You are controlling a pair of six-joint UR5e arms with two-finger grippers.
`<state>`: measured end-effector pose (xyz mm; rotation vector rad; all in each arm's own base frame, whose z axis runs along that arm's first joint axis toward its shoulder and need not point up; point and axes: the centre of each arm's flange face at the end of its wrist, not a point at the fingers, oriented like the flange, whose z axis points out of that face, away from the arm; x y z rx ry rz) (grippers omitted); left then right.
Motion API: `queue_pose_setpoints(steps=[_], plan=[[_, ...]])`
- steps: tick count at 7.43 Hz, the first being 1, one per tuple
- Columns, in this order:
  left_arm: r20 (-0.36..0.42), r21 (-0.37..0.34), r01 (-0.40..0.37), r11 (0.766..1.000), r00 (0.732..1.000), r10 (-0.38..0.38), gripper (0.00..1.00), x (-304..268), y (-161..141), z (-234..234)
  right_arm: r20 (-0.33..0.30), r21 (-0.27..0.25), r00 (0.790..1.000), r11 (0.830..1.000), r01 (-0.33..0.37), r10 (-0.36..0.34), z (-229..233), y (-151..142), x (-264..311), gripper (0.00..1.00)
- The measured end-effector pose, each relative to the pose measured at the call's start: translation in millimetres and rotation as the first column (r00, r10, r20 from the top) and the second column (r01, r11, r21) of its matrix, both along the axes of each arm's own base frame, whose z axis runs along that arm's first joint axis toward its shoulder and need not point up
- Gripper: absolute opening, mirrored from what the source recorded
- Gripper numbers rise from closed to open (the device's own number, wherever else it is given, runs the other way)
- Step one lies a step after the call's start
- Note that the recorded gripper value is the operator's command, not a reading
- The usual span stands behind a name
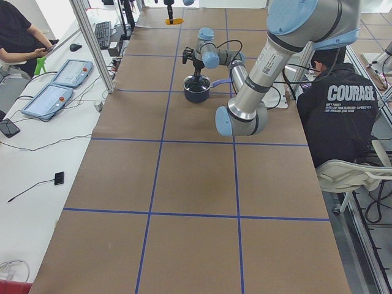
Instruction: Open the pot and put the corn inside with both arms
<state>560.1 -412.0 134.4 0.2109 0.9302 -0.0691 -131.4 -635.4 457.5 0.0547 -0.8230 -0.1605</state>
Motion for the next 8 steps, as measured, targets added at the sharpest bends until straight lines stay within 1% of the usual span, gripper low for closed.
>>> queue_pose_setpoints(steps=[2, 3, 6, 8], plan=[[-0.002, -0.001, 0.0, 1.0, 1.0, 0.0, 0.53, 0, 1, -1, -0.001, 0.0, 1.0, 1.0, 0.003, -0.003, 0, 0, -2, 0.45], [-0.002, -0.002, -0.001, 1.0, 1.0, 0.001, 0.5, 0, 1, -1, -0.001, 0.0, 1.0, 1.0, 0.004, -0.004, 0, 0, -2, 0.45], [-0.008, -0.001, -0.005, 1.0, 1.0, 0.005, 0.48, -2, 2, -4, -0.001, 0.0, 1.0, 1.0, 0.004, -0.004, 0, 0, -3, 0.45], [-0.023, 0.01, -0.008, 1.0, 1.0, 0.008, 0.48, -16, 7, -17, 0.003, 0.003, 1.0, 1.0, 0.002, -0.002, -5, -2, -4, 0.45]])
